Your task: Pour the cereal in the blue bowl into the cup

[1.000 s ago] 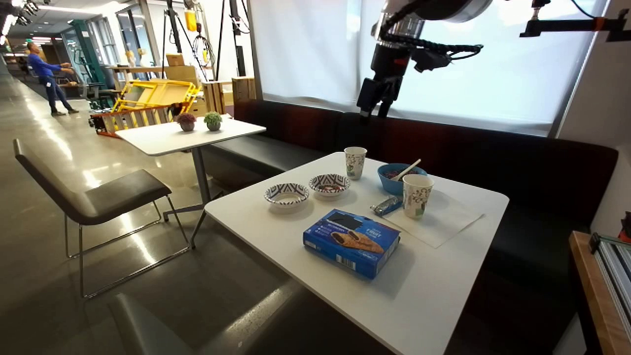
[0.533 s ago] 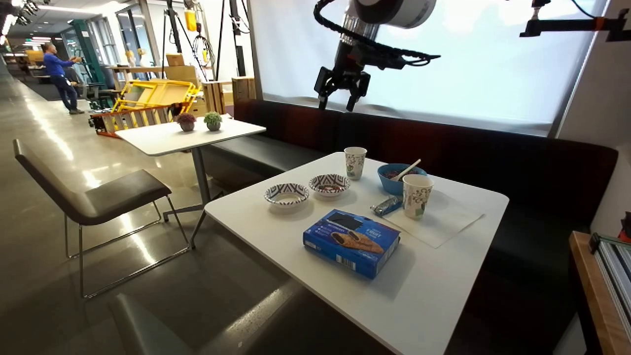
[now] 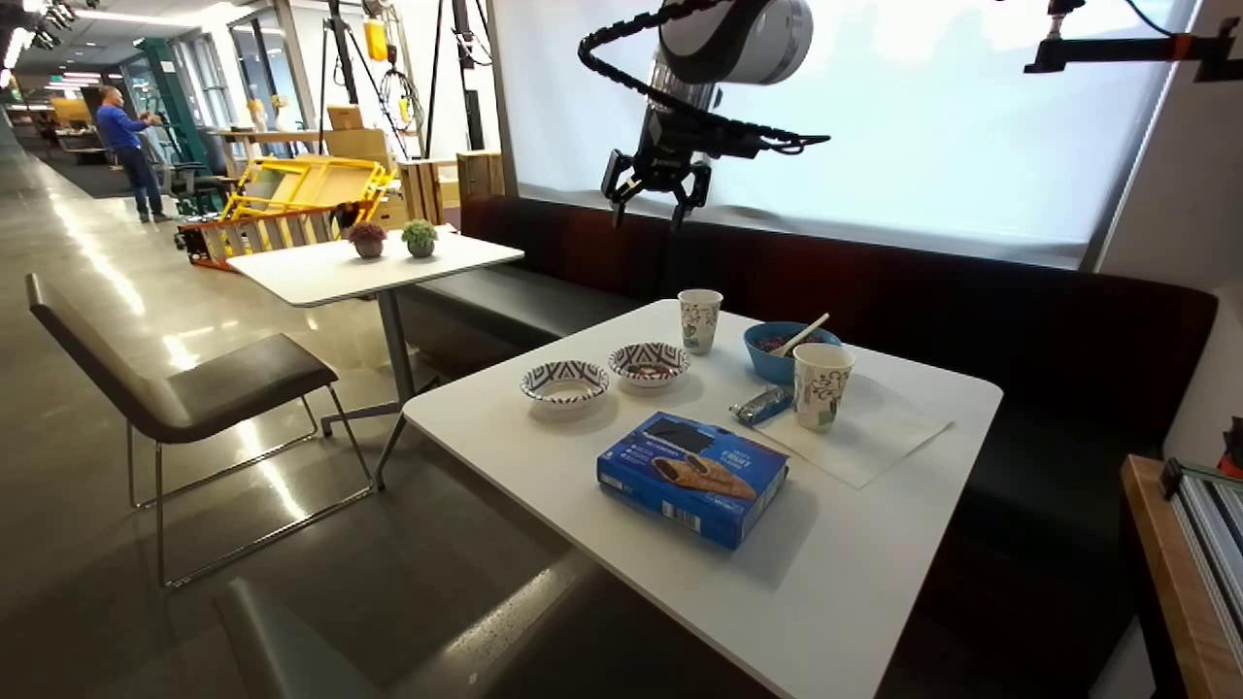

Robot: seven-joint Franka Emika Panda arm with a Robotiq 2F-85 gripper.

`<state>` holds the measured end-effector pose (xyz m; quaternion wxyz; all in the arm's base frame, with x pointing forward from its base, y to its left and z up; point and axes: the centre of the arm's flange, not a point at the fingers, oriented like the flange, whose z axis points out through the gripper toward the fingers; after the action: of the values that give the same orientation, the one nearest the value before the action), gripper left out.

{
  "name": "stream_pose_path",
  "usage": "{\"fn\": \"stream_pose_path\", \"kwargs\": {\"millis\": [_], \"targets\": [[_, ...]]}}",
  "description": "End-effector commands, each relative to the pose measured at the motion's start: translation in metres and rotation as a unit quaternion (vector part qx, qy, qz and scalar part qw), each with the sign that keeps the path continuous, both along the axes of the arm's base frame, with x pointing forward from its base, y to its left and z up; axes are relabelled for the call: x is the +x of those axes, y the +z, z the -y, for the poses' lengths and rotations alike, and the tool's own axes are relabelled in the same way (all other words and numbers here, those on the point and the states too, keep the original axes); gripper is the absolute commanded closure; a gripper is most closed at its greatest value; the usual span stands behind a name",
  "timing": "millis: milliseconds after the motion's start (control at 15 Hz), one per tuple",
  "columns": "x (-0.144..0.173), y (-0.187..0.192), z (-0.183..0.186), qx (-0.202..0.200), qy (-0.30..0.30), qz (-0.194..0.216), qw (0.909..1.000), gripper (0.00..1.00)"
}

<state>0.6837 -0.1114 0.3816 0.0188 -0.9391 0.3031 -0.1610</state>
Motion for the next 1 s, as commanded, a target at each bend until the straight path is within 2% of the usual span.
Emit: {"fn": "stream_pose_path", "kwargs": {"millis": [0, 133, 400, 933], "targets": [[0.000, 0.001, -0.001, 0.000, 0.000, 0.000, 1.0000, 0.00], [0.011, -0.005, 0.002, -0.008, -0.011, 0.005, 0.9999, 0.00], [0.043, -0.045, 0.010, -0.038, -0.005, -0.018, 0.9991, 0.00], [0.090, -0.144, -0.004, -0.088, 0.063, -0.063, 0.9921, 0.00]]}}
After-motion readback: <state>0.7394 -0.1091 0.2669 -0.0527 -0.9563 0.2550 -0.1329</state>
